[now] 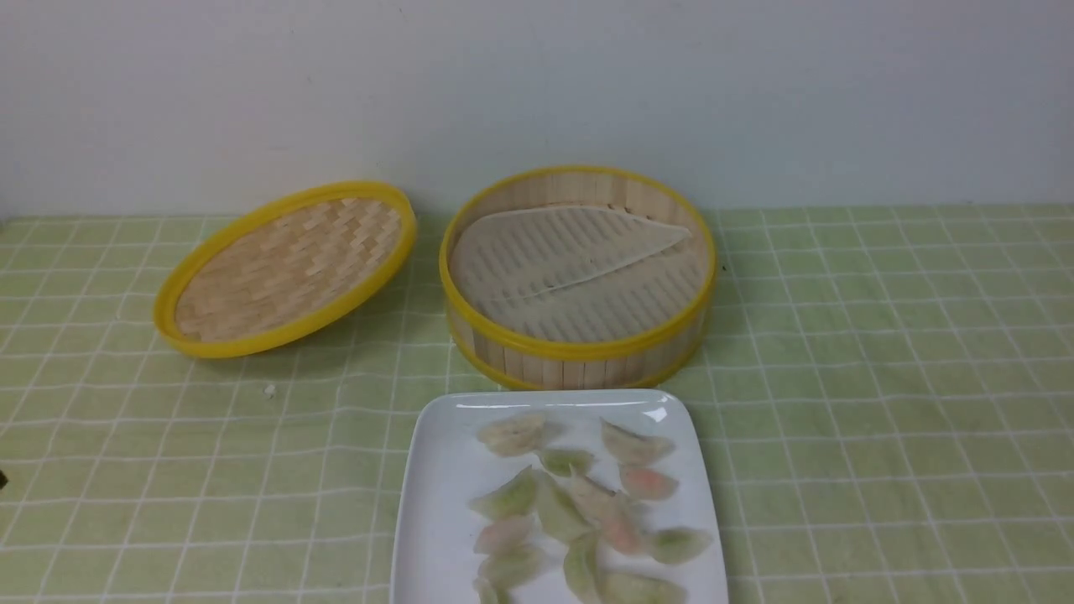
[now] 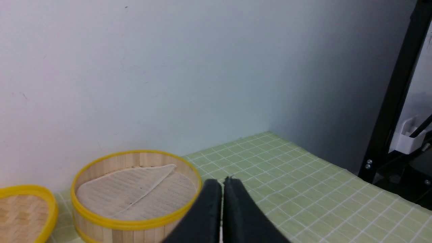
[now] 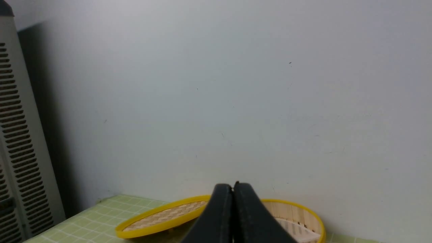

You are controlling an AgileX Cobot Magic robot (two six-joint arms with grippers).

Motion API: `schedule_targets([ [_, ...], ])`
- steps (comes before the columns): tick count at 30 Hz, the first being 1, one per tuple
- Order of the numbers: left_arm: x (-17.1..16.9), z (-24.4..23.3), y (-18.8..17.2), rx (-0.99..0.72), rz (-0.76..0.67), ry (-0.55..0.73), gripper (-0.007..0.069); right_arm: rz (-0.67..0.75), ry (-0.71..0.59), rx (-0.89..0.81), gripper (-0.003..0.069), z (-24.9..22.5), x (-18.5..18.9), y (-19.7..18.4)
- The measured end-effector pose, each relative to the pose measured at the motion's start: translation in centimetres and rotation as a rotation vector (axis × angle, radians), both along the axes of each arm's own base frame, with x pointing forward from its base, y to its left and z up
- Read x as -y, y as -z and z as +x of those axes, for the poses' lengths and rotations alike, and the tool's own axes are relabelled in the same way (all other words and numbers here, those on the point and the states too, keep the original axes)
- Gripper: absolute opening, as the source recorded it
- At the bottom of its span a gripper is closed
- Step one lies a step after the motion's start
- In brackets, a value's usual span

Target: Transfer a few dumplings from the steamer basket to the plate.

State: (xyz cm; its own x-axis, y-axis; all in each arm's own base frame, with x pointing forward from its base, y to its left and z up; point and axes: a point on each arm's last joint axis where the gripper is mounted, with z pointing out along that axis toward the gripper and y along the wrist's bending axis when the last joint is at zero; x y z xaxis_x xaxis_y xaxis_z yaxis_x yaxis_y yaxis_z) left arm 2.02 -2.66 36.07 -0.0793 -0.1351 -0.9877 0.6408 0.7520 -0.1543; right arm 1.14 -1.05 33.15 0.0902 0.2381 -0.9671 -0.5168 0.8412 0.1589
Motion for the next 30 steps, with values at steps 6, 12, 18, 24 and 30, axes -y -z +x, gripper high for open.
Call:
schedule_targets([
  [6,-0.1,0.1,0.1,0.012,0.014,-0.011,-0.0006,0.000,0.000,0.000,-0.0015,0.0,0.0,0.0],
  [12,0.0,1.6,2.5,0.073,0.096,-0.112,-0.0006,0.001,0.000,0.001,-0.0015,0.0,0.0,0.0],
  [18,-0.8,3.5,8.5,0.020,0.163,-0.384,-0.0006,0.001,-0.001,0.002,-0.0015,0.0,0.0,0.0],
  [24,-2.2,3.6,14.8,-0.043,0.194,-0.624,-0.0006,0.001,-0.001,0.002,-0.0015,0.0,0.0,0.0],
  [30,-2.2,3.4,18.3,-0.179,0.253,-0.622,-0.0006,0.002,-0.002,0.006,-0.0015,0.0,0.0,0.0],
])
